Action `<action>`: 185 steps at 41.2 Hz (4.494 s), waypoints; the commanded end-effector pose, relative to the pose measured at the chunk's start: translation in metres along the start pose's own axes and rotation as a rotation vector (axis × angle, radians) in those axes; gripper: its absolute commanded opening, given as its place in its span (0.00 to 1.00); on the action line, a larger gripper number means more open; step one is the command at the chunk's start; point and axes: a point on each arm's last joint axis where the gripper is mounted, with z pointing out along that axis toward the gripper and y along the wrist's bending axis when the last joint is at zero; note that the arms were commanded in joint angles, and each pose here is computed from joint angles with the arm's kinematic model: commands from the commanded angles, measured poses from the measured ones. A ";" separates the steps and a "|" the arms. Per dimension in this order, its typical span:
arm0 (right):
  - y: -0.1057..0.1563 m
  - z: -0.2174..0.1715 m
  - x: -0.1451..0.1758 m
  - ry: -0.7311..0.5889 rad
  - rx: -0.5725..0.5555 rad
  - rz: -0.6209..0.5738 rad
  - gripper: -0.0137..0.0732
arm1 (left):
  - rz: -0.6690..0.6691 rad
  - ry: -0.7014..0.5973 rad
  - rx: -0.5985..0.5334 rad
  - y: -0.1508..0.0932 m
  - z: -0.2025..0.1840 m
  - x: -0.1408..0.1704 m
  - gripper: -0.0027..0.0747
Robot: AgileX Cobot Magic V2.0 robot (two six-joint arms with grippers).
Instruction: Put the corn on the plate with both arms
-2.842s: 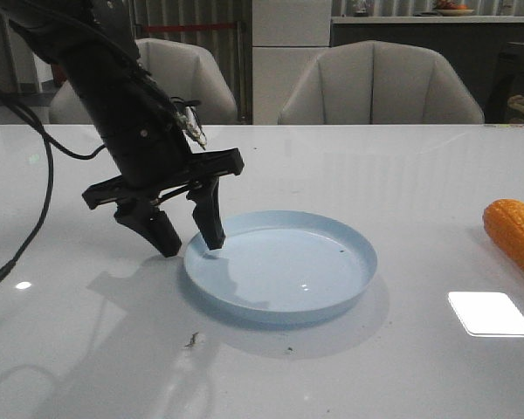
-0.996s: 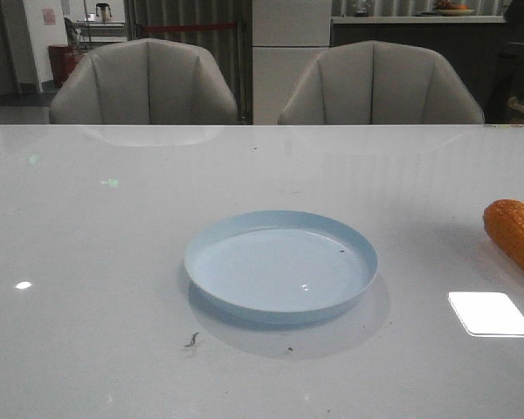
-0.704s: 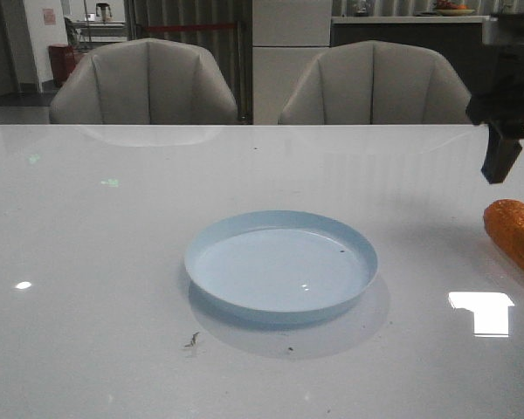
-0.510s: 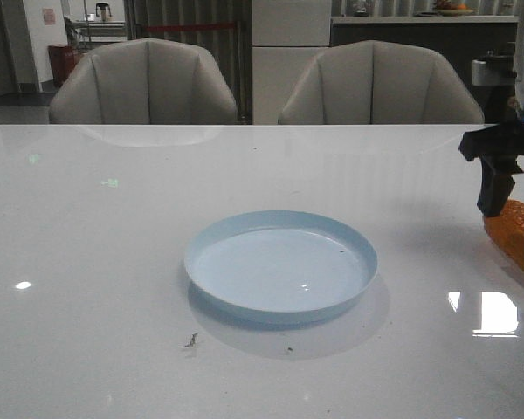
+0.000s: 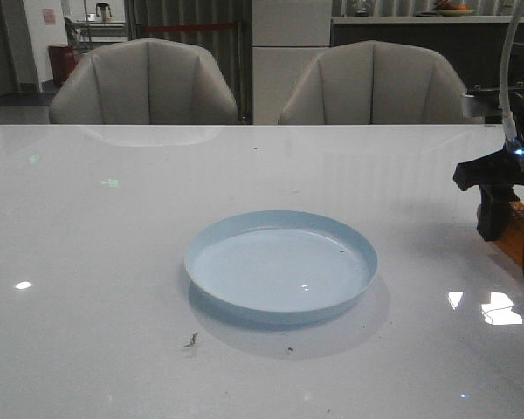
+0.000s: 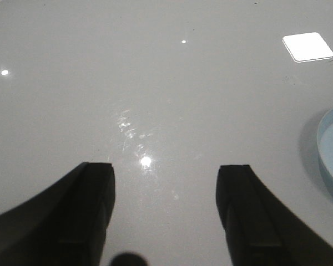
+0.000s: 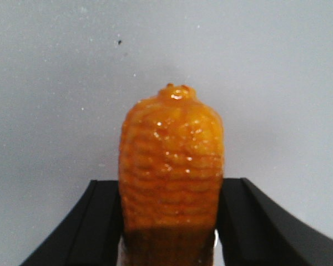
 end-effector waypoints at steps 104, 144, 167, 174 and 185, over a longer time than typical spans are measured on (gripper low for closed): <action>-0.001 -0.263 0.104 -0.538 -0.082 0.080 0.83 | -0.029 -0.119 0.003 0.000 -0.007 -0.016 0.63; 0.001 -0.251 0.211 -0.623 -0.083 0.108 0.83 | -0.029 -0.112 0.004 0.000 -0.007 -0.016 0.15; 0.001 -0.251 0.211 -0.623 -0.083 0.108 0.83 | -0.025 -0.211 -0.006 0.000 -0.025 -0.012 0.15; 0.001 -0.251 0.211 -0.624 -0.083 0.108 0.83 | -0.026 -0.446 -0.026 -0.002 -0.055 0.019 0.16; 0.001 -0.251 0.211 -0.624 -0.083 0.108 0.83 | -0.033 -0.616 -0.069 -0.007 -0.075 0.099 0.15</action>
